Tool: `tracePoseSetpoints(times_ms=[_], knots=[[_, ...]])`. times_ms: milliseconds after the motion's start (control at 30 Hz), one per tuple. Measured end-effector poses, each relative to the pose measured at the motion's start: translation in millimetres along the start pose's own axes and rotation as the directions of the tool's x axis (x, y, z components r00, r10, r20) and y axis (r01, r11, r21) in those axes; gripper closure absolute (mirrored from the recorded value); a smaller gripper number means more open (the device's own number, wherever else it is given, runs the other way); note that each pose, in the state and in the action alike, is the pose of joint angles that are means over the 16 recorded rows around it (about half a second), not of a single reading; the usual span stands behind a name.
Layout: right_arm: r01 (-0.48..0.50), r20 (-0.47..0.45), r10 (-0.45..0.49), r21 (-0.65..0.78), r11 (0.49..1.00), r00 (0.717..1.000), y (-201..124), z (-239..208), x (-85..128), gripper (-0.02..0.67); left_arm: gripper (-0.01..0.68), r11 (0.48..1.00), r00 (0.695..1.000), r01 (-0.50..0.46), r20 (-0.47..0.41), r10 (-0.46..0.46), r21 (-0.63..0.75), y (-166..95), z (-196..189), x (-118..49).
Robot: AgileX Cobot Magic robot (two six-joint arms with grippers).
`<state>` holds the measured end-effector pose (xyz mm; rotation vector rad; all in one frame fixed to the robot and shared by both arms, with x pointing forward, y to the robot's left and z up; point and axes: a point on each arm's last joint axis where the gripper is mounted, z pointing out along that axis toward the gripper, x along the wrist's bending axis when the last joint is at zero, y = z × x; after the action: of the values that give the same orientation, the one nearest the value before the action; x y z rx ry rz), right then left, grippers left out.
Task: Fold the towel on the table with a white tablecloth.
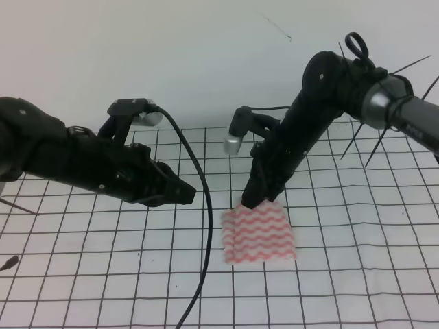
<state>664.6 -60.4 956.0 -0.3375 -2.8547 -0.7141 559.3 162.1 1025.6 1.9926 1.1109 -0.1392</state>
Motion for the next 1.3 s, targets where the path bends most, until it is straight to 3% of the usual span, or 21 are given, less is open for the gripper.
tracePoseSetpoints(times_ms=[233, 633, 900, 1133, 1300], knots=[[0.038, -0.044, -0.040, -0.045, 0.998, 0.998, 5.3, -3.5, 5.3, 0.650, 0.674, 1.000, 1.000, -0.007, 0.000, 0.007, 0.000, 0.1, -0.3, -0.2], [0.051, -0.062, -0.056, -0.078, 0.996, 0.997, 9.6, -3.1, 8.5, 0.647, 0.674, 1.000, 1.000, -0.010, -0.002, 0.010, -0.003, 0.4, -0.5, -0.2], [0.052, -0.043, -0.054, -0.051, 0.997, 0.998, 12.1, -6.2, 12.4, 0.528, 0.674, 1.000, 1.000, -0.010, -0.007, 0.010, -0.007, 0.7, -0.5, 0.2], [0.090, 0.030, -0.089, -0.023, 0.996, 0.996, 18.9, -31.2, 22.3, 0.428, 0.674, 1.000, 1.000, -0.011, -0.008, 0.011, -0.007, 0.8, -0.5, 0.3], [0.113, 0.096, -0.114, 0.025, 0.993, 0.989, 23.2, -48.9, 32.5, 0.405, 0.674, 1.000, 1.000, -0.006, -0.006, 0.006, -0.006, 0.6, -0.6, 0.1]])
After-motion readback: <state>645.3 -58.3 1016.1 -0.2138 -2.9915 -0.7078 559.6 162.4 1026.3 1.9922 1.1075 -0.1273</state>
